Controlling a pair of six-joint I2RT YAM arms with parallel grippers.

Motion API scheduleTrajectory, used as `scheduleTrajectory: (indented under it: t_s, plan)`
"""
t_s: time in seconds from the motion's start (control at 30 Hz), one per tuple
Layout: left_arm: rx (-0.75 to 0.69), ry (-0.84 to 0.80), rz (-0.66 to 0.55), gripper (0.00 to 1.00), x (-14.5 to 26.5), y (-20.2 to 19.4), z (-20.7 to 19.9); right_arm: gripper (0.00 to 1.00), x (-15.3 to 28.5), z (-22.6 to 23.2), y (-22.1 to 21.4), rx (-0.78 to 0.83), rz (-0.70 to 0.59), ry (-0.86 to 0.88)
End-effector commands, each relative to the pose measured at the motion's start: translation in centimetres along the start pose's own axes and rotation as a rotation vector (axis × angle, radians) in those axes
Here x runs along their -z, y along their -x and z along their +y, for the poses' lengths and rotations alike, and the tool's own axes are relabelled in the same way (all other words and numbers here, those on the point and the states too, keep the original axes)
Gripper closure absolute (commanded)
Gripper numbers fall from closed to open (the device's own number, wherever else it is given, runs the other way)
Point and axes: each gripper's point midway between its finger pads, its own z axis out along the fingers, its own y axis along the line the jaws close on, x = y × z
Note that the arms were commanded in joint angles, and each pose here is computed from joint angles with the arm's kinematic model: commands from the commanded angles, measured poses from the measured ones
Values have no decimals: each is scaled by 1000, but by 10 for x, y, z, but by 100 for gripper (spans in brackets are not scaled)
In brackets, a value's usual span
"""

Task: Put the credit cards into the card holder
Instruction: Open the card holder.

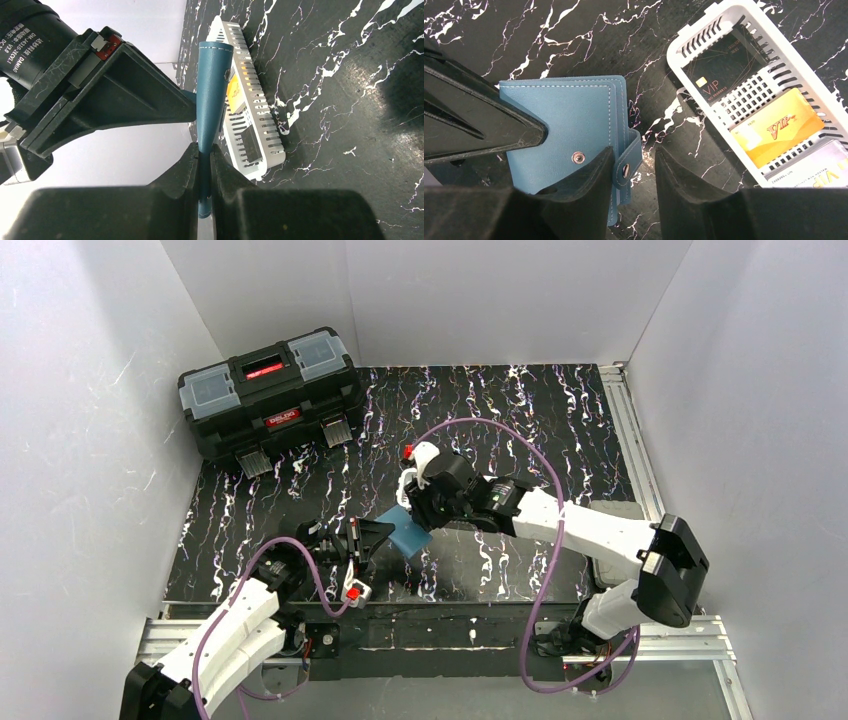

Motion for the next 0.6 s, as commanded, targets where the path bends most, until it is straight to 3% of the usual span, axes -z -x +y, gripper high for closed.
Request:
scheduleTrajectory:
  t_s: [0.0, 0.17, 0.33, 0.47, 0.5, 0.57]
  plan:
    - [-14, 26, -44, 100, -1, 9, 8, 60, 3, 9, 26, -5, -68, 34]
    - [-17, 30, -50, 100, -1, 11, 8, 70, 0, 6, 22, -5, -54, 16]
    - [-15, 33, -62, 100, -1, 14, 6, 99, 2, -1, 27, -13, -68, -31]
    - [-13, 25, -68, 100, -2, 15, 1, 99, 9, -5, 29, -12, -73, -53]
    - [-11, 20, -66, 94, -2, 14, -3, 99, 11, -7, 28, -10, -74, -58]
    - [-3, 0, -60, 67, -4, 12, -13, 99, 15, -9, 24, -11, -70, -66]
